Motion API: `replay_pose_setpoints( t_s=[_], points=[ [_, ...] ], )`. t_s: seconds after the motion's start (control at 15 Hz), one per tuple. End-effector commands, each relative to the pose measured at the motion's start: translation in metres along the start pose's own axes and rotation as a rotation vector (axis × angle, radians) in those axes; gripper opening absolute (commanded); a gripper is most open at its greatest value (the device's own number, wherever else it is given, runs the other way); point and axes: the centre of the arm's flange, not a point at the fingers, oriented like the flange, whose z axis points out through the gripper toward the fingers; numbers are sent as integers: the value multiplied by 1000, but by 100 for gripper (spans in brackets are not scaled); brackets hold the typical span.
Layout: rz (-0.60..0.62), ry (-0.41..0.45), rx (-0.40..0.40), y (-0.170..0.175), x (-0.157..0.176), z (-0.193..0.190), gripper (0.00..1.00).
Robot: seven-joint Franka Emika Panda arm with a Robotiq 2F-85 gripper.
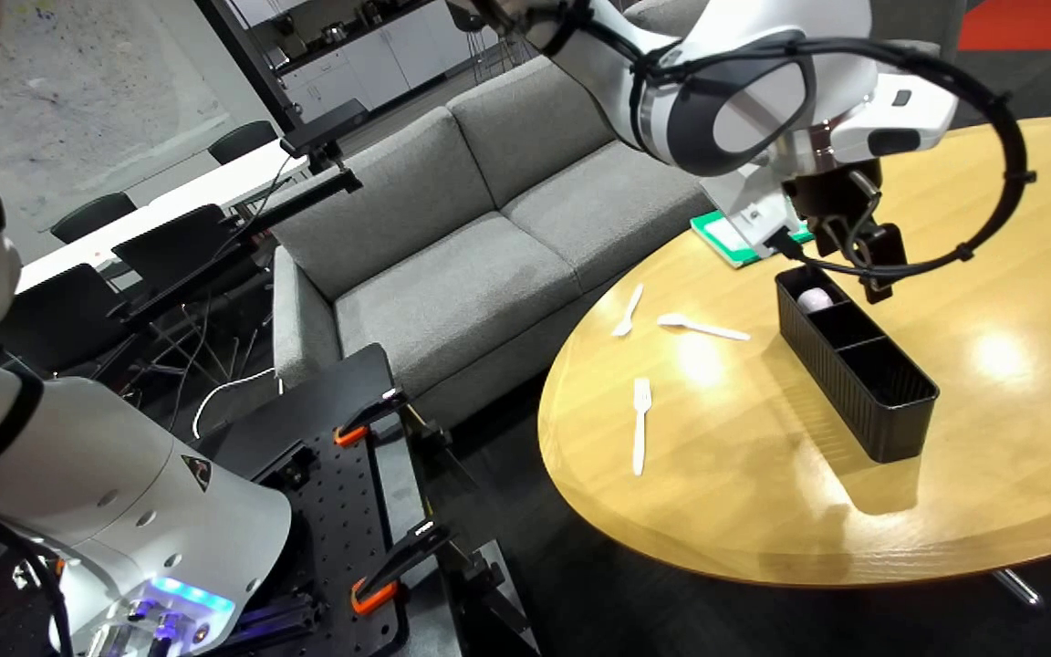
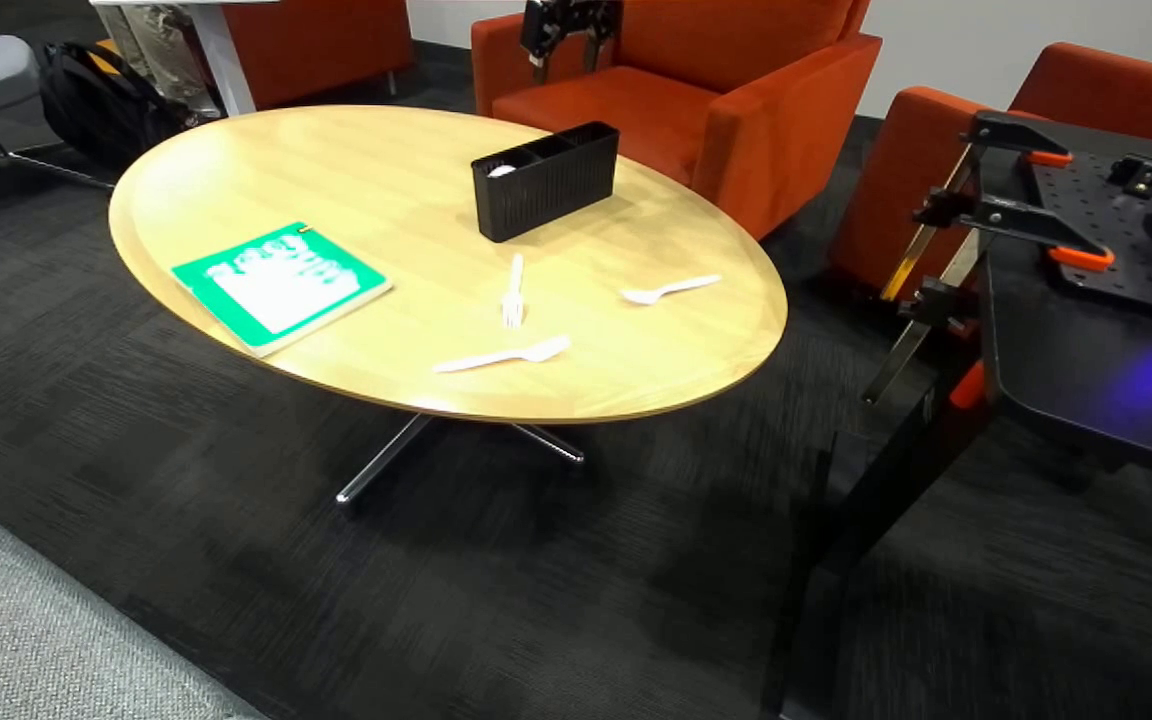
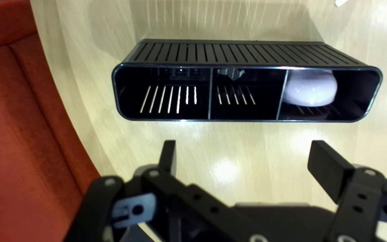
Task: Move the black cutlery stand
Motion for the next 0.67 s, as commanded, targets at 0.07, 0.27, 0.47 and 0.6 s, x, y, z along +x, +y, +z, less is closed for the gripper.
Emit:
replay_pose_setpoints(
  t_s=[0.07, 0.27, 0.47, 0.6],
  points=[
    [-9, -21, -29, 8, -59, -81, 100],
    [-33, -14, -36, 11, -87, -109, 100],
    [-49, -17, -36, 15, -117, -136, 100],
    [-56, -32, -29, 15, -134, -147, 100]
  ],
)
